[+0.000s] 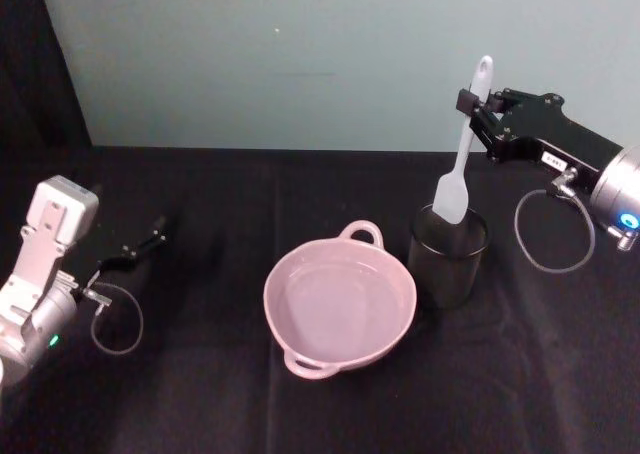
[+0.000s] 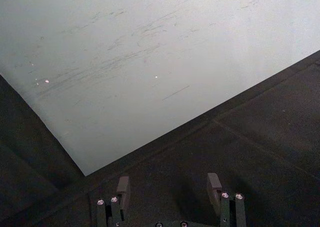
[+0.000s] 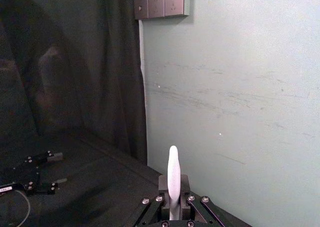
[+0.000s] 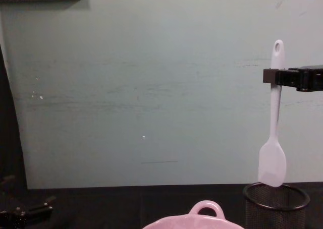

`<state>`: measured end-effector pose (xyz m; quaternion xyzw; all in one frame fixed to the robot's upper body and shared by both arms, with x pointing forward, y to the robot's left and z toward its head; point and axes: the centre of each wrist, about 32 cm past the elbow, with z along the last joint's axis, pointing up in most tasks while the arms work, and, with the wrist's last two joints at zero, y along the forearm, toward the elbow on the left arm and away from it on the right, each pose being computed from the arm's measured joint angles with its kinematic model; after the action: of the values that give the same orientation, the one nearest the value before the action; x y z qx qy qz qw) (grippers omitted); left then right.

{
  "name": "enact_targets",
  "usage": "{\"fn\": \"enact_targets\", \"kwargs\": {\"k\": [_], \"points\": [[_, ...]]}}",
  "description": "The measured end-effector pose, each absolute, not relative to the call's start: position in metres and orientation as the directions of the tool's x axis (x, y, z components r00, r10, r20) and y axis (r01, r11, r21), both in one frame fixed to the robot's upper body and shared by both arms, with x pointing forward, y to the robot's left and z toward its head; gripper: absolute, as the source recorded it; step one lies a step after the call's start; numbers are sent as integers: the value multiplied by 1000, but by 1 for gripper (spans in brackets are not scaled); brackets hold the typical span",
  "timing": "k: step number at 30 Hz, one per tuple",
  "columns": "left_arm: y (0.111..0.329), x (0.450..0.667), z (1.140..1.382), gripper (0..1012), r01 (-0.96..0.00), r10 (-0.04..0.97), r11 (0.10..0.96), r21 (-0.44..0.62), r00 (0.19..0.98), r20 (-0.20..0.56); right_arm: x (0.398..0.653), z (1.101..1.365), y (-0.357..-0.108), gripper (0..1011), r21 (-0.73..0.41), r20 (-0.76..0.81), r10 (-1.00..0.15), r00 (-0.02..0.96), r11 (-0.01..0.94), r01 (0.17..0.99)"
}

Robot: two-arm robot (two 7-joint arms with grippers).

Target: Use the one hand to pick up the spoon and stir the clear water in the bowl.

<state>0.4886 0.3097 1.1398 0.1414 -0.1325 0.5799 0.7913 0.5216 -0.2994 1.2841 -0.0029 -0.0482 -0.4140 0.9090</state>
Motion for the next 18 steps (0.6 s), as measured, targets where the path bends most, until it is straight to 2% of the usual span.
{"fn": "enact_targets", "kwargs": {"k": [18], "points": [[310, 489, 1140, 1005, -955, 880, 287, 70, 292, 374, 522, 1283, -300, 112, 37, 87, -753, 653, 657, 753]]}}
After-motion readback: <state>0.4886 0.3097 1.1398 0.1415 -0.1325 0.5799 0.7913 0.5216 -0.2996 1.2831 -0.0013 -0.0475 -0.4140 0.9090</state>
